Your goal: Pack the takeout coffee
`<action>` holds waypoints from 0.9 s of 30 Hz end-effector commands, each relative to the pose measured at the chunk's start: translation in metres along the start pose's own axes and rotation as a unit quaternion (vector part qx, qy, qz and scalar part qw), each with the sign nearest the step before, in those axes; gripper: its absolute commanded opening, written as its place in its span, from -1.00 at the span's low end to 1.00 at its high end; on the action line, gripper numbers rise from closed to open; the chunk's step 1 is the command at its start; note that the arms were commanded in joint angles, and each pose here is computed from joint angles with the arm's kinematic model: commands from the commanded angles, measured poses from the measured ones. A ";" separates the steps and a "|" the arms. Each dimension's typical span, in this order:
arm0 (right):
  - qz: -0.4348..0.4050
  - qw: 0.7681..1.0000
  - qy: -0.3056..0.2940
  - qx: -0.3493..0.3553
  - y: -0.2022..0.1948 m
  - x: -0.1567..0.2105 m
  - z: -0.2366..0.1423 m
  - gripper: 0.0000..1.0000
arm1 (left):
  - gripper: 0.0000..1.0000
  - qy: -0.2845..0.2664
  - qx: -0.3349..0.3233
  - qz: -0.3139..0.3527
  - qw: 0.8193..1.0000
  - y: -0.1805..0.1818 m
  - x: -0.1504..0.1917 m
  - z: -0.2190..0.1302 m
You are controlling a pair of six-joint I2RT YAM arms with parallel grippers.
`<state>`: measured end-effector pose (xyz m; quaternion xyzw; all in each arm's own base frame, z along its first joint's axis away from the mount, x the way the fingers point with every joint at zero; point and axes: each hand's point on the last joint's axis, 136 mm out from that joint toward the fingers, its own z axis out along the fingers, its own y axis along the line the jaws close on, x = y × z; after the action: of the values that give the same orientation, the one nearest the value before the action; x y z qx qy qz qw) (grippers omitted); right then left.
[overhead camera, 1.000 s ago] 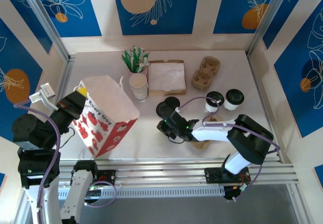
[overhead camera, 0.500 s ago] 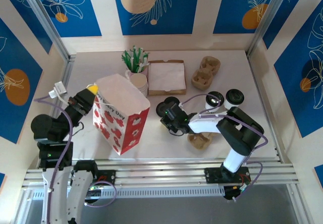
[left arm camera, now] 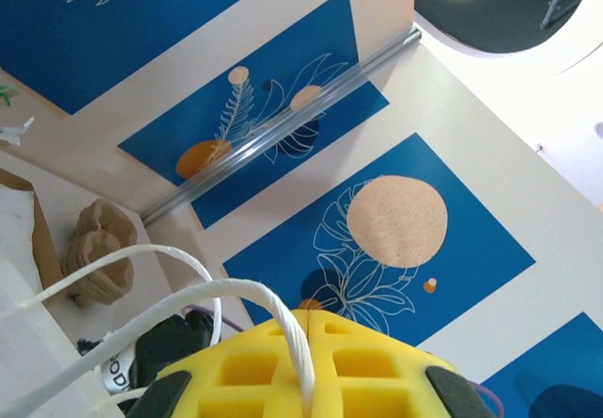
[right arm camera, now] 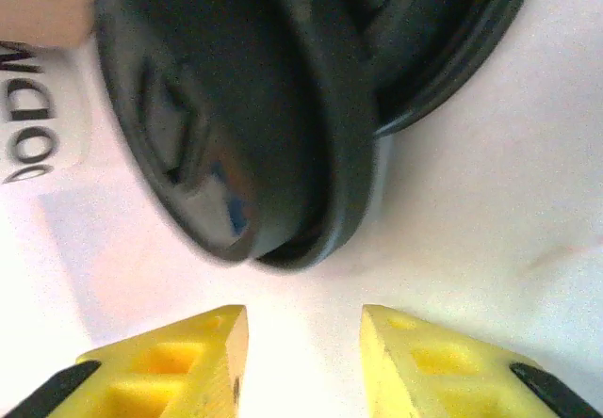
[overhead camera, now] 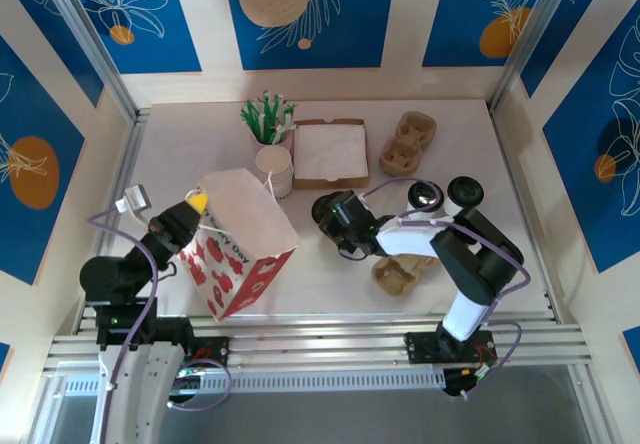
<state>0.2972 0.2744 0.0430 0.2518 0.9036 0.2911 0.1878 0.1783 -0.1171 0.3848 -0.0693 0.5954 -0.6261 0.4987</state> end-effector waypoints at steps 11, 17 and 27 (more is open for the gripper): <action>-0.233 0.970 -0.050 -0.052 0.076 0.005 -0.159 0.58 | -1.00 0.028 0.014 0.027 0.999 -0.018 0.019 -0.012; -0.311 0.941 -0.070 -0.113 0.116 0.008 -0.212 0.68 | -1.00 0.040 -0.005 0.028 0.999 -0.007 0.031 -0.019; -0.446 0.882 -0.062 -0.140 0.176 0.055 -0.246 0.78 | -1.00 0.048 -0.030 0.031 0.998 -0.002 0.040 -0.028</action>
<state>0.1999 0.3160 0.3275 -0.1344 0.8559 0.3307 0.3741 0.1472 -0.1265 0.3512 -0.0510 0.6394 -0.6025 0.4749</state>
